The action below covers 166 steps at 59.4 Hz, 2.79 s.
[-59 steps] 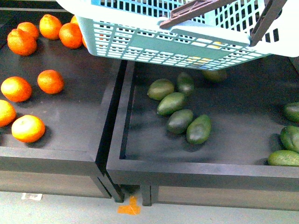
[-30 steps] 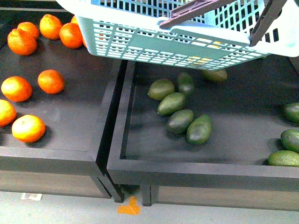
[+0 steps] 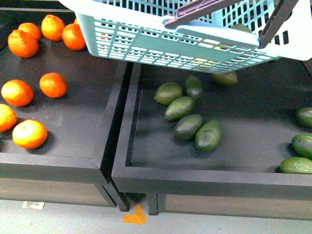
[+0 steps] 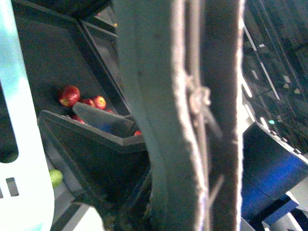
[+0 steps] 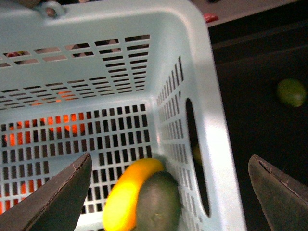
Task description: Pick mango and avocado into basket
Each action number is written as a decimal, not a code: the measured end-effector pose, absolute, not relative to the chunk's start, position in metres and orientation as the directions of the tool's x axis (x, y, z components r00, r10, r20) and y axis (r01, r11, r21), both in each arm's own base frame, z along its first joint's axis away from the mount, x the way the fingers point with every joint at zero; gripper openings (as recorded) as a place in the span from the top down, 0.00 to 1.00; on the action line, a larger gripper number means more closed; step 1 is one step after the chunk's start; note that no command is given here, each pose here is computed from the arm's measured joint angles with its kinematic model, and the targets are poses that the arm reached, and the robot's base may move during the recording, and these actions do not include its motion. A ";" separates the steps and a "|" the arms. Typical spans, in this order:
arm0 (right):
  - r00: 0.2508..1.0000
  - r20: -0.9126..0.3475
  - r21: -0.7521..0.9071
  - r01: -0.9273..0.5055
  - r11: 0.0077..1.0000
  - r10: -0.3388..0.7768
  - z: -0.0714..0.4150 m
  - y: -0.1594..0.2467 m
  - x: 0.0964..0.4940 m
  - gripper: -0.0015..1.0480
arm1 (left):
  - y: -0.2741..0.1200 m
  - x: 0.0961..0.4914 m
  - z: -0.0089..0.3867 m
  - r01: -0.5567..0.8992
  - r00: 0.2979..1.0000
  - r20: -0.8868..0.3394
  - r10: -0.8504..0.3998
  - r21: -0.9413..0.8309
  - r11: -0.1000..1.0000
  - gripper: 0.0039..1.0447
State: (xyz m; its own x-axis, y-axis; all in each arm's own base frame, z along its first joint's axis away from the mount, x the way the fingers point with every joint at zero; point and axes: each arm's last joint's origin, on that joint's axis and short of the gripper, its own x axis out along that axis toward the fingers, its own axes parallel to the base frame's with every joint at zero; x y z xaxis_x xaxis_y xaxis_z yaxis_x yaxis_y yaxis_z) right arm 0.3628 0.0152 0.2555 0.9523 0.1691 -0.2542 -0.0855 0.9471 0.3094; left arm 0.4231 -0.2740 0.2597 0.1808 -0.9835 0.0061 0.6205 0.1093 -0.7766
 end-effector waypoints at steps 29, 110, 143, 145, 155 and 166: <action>1.000 -0.020 0.017 0.003 1.000 -0.002 0.226 0.000 0.219 0.69 | -0.274 0.423 0.260 0.615 0.200 0.006 -0.980 -0.779 0.121 0.95; 1.000 0.015 0.003 0.001 1.000 -0.001 0.172 0.000 0.122 0.98 | -0.274 0.423 0.260 0.614 0.200 0.006 -0.980 -0.780 0.120 0.95; 1.000 0.018 0.003 0.001 1.000 -0.001 0.172 0.000 0.110 0.98 | -0.274 0.423 0.260 0.613 0.199 0.006 -0.980 -0.781 0.120 0.95; 1.000 0.018 0.003 0.001 1.000 -0.001 0.172 0.000 0.110 0.98 | -0.274 0.423 0.260 0.614 0.199 0.006 -0.980 -0.780 0.120 0.95; 1.000 -0.014 0.003 -0.001 1.000 0.002 0.168 0.000 0.103 0.98 | -0.274 0.423 0.260 0.613 0.199 0.006 -0.980 -0.781 0.120 0.95; 1.000 0.011 0.003 0.001 1.000 -0.001 0.169 0.000 0.097 0.98 | -0.274 0.423 0.260 0.614 0.198 0.006 -0.980 -0.780 0.119 0.95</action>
